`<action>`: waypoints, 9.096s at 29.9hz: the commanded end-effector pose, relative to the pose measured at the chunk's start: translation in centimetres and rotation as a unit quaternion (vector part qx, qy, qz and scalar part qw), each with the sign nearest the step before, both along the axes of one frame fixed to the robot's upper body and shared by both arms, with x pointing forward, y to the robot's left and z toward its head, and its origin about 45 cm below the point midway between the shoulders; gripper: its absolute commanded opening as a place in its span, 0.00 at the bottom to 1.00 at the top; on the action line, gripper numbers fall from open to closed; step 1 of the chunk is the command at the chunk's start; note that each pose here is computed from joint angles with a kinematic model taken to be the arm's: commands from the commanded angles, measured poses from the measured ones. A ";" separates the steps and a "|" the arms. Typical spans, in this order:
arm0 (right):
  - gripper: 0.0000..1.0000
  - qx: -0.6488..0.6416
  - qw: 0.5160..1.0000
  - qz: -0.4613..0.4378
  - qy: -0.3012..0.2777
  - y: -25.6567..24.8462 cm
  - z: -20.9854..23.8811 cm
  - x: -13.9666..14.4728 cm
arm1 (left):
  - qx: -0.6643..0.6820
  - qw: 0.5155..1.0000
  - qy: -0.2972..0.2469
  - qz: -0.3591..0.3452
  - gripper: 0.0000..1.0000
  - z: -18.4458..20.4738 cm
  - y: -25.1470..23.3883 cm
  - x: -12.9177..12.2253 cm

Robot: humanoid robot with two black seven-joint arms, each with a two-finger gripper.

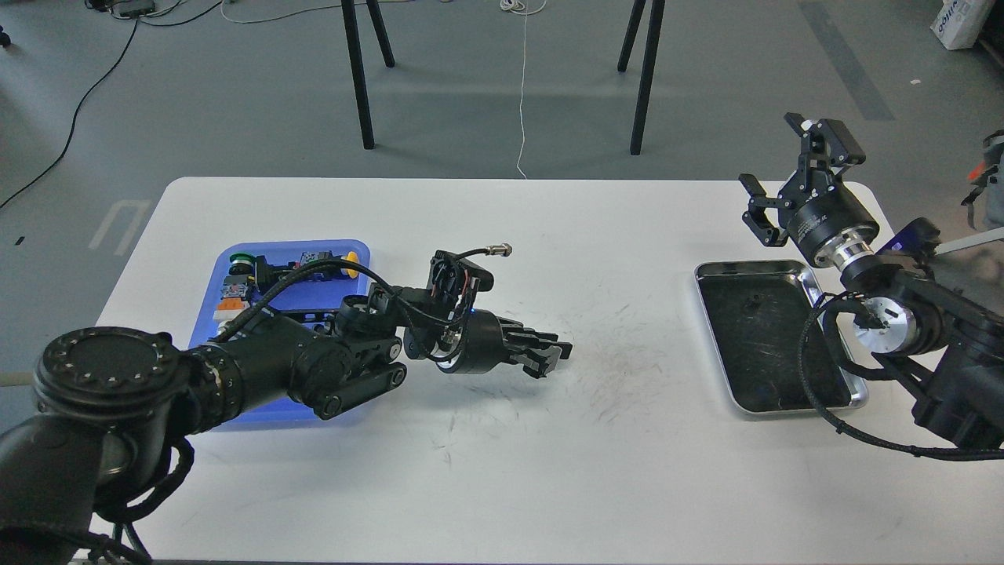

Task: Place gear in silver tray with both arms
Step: 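Release the gear on the table and raise the left arm away, then reach the right gripper toward the black gear on the table, then lower the right gripper and close it around the black gear, then carry the gear with the right gripper over the silver tray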

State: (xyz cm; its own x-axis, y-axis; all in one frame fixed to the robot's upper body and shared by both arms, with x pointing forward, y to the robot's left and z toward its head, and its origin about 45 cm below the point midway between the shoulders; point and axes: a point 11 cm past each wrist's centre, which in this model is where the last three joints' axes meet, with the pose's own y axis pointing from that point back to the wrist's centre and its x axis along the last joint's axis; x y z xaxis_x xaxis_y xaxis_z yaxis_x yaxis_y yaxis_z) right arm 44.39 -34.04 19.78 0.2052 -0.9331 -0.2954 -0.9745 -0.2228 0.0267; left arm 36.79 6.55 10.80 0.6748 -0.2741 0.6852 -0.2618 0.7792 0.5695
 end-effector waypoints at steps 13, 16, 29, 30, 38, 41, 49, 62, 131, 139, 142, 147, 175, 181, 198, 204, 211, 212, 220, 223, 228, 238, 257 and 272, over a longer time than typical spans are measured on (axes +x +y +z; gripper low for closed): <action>0.98 -0.015 1.000 0.003 0.011 -0.3 -0.8 -0.4 | -0.109 0.992 -0.003 0.071 0.69 8.5 -2.4 5.2; 0.98 -0.034 0.999 0.019 0.014 0.2 -1.2 -0.6 | -0.136 0.986 0.005 0.094 0.75 9.5 -2.4 5.9; 0.98 -0.197 0.967 0.159 0.000 4.1 -2.4 -1.7 | -0.336 0.909 0.053 0.241 1.00 16.4 -1.0 10.8; 0.98 -0.211 0.963 0.170 -0.003 4.4 -2.5 -1.9 | -0.351 0.901 0.055 0.250 1.00 16.9 -0.8 11.1; 0.98 -0.318 0.914 0.251 -0.030 6.3 -3.1 -2.6 | -0.426 0.848 0.064 0.308 1.00 18.9 1.8 13.2; 0.98 -0.329 0.908 0.257 -0.041 6.7 -2.5 -2.1 | -0.442 0.829 0.082 0.332 1.00 17.9 2.8 13.3; 0.98 -0.316 0.907 0.274 -0.052 9.1 -2.6 -2.3 | -0.475 0.784 0.114 0.383 1.00 16.3 5.3 13.7; 0.99 -0.310 0.877 0.363 -0.056 11.4 -2.6 -6.1 | -0.461 0.774 0.121 0.417 1.00 13.4 8.9 13.1; 0.99 -0.721 0.257 0.524 -0.373 17.1 -4.2 -7.0 | -0.433 0.795 0.161 0.393 1.00 10.3 8.1 10.7; 0.99 -0.719 0.264 0.523 -0.374 17.5 -4.8 -7.0 | -0.434 0.795 0.161 0.393 1.00 10.3 8.1 10.7; 0.99 -0.715 0.268 0.518 -0.385 17.8 -5.2 -7.2 | -0.433 0.794 0.162 0.394 1.00 10.2 8.1 10.7; 0.98 -0.719 0.279 0.505 -0.388 17.3 -5.7 -6.9 | -0.433 0.794 0.163 0.395 1.00 10.0 8.1 10.6; 0.73 -0.730 0.273 0.508 -0.366 17.6 -7.5 -6.1 | -0.429 0.793 0.166 0.400 1.00 9.3 8.6 10.3; 0.63 -0.730 0.273 0.514 -0.359 17.5 -7.9 -6.3 | -0.429 0.792 0.165 0.401 1.00 9.4 8.8 10.4; 0.49 -0.722 0.274 0.524 -0.360 19.2 -8.7 -6.8 | -0.427 0.794 0.161 0.401 1.00 9.5 9.1 10.5; 0.45 -0.724 0.273 0.523 -0.357 19.2 -8.7 -6.6 | -0.425 0.795 0.160 0.403 1.00 9.5 9.4 10.5; 0.38 -0.724 0.265 0.528 -0.355 19.0 -8.9 -6.7 | -0.425 0.795 0.160 0.402 1.00 9.5 9.3 10.5; 0.35 -0.724 0.261 0.530 -0.355 18.9 -9.0 -6.8 | -0.425 0.795 0.161 0.402 1.00 9.5 9.3 10.5; 0.26 -0.725 0.254 0.533 -0.355 18.8 -9.1 -6.8 | -0.425 0.795 0.160 0.403 1.00 9.5 9.4 10.5; 0.22 -0.725 0.253 0.534 -0.354 18.8 -9.1 -6.9 | -0.425 0.795 0.160 0.403 1.00 9.5 9.4 10.5; 0.10 -0.727 0.251 0.534 -0.352 18.7 -9.0 -6.7 | -0.424 0.795 0.159 0.404 1.00 9.5 9.6 10.5; 0.04 -0.739 0.242 0.519 -0.354 18.4 -7.3 -5.2 | -0.424 0.795 0.159 0.404 1.00 9.4 9.6 10.5; 0.03 -0.806 0.221 0.459 -0.301 10.4 -0.8 -0.3 | -0.425 0.797 0.164 0.398 1.00 9.7 9.5 10.6; 0.03 -0.834 0.230 0.445 -0.231 1.9 0.2 -0.9 | -0.420 0.806 0.160 0.386 1.00 10.0 8.6 10.6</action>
